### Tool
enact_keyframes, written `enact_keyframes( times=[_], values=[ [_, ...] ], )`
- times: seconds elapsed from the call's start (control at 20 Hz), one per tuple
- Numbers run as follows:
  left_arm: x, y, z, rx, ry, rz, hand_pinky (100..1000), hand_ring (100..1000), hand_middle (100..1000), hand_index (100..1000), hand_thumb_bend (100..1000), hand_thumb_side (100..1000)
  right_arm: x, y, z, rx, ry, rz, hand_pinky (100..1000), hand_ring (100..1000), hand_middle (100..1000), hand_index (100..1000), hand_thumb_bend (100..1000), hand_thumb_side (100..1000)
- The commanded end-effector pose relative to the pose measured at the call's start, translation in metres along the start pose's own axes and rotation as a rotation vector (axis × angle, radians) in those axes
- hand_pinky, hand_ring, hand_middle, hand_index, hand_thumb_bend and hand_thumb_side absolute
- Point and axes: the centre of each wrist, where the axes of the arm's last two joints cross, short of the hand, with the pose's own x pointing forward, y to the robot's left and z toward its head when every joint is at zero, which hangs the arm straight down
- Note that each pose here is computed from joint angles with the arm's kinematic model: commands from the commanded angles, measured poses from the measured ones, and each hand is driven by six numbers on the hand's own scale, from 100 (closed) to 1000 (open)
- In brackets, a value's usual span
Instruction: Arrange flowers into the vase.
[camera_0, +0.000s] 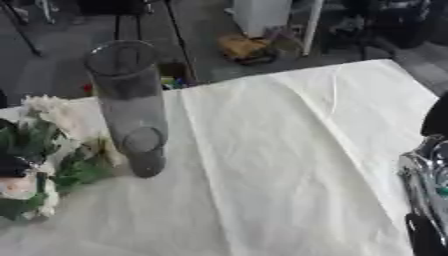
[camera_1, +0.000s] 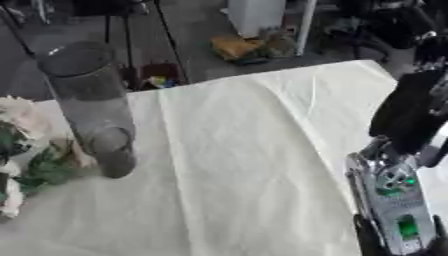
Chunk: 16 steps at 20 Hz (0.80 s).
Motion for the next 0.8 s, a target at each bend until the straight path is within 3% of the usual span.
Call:
enact_keyframes(
  times=[0.05, 0.25, 0.35, 0.6, 0.75, 0.8],
  values=[
    [-0.0078, 0.0223, 0.0117, 0.066, 0.032, -0.015, 309, 516, 605, 784, 100, 629, 0.0033, 0.0010, -0.0068, -0.012, -0.034, -0.012, 714, 806, 764, 840, 100, 716],
    [-0.0064, 0.0238, 0.0125, 0.075, 0.032, -0.012, 308, 519, 609, 795, 100, 631, 0.0033, 0.0008, -0.0068, -0.014, -0.034, -0.011, 714, 805, 763, 840, 100, 715],
    [-0.0061, 0.0242, 0.0127, 0.073, 0.031, -0.012, 319, 534, 662, 838, 100, 625, 0.0033, 0.0007, -0.0067, -0.014, -0.033, -0.010, 714, 805, 763, 840, 100, 715],
    [-0.0052, 0.0264, 0.0141, 0.087, 0.044, -0.024, 374, 571, 678, 685, 100, 477, 0.0033, 0.0007, -0.0066, -0.014, -0.034, -0.010, 715, 805, 763, 839, 100, 719],
    [-0.0034, 0.0280, 0.0153, 0.117, 0.053, -0.037, 393, 588, 687, 615, 100, 444, 0.0033, 0.0009, -0.0065, -0.013, -0.034, -0.009, 715, 805, 762, 838, 100, 719],
    [-0.0024, 0.0292, 0.0161, 0.134, 0.055, -0.046, 463, 648, 736, 546, 100, 416, 0.0033, 0.0009, -0.0065, -0.012, -0.033, -0.009, 715, 805, 762, 837, 100, 716]
  ],
)
